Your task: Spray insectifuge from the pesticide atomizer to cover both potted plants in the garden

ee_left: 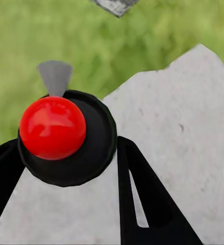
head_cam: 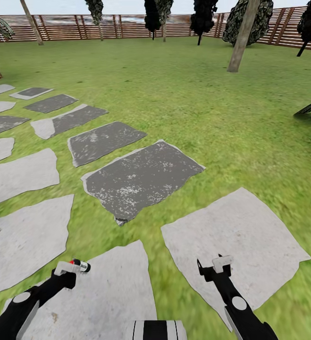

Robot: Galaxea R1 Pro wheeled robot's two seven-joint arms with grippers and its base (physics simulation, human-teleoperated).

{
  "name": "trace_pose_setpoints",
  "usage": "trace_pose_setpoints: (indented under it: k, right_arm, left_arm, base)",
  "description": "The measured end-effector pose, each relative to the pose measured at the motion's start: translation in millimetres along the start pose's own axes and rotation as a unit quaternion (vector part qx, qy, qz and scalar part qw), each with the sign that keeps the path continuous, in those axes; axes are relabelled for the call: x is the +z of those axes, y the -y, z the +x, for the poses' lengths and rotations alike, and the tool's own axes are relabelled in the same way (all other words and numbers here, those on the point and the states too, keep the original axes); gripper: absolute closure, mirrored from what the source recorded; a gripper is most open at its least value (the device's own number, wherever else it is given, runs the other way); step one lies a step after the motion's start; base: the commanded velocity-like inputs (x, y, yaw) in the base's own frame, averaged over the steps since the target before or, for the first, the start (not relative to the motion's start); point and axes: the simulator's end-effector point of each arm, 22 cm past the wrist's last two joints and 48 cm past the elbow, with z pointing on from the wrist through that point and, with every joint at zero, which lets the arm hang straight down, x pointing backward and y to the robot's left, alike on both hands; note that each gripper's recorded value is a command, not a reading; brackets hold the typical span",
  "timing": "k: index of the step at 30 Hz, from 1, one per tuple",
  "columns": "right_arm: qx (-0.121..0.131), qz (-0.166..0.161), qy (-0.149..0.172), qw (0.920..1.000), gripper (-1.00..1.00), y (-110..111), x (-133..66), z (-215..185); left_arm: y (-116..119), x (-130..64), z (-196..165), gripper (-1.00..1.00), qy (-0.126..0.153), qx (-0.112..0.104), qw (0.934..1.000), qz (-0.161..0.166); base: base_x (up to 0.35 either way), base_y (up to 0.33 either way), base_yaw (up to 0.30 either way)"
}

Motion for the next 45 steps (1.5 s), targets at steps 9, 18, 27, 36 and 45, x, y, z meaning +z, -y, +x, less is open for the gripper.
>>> trace_pose_setpoints:
  k: [9,18,27,36,45]
  right_arm:
    - [0.0,0.0,-0.001,1.0,-1.0,0,-0.1,0]
    - [0.001,-0.003,-0.019,0.9998,-1.0,-4,-2.7,18]
    - [0.001,-0.003,-0.02,0.9998,-1.0,-4,-2.8,19]
    - [0.002,-0.004,-0.02,0.9998,-1.0,-6,-2.7,18]
    - [0.004,-0.009,-0.02,0.9997,-1.0,-12,-2.6,18]
  left_arm:
    - [6,1.8,-15,1.0,0.005,0.015,0.9999,0.005]
    - [3,1.9,-12,1.0,-0.004,0.021,0.9998,0.001]
    - [6,2.9,-11,1.0,-0.005,0.021,0.9998,0.003]
    - [10,4.8,-10,1.0,-0.004,0.017,0.9998,0.003]
    - [14,17.0,-8,1.0,0.0,-0.005,0.9987,-0.05]
  base:
    - [0.163,0.1,0.064]
    - [0.017,0.01,0.268]
    - [0.0,0.0,0.276]
    - [0.0,0.0,0.276]
    - [0.0,0.0,0.276]
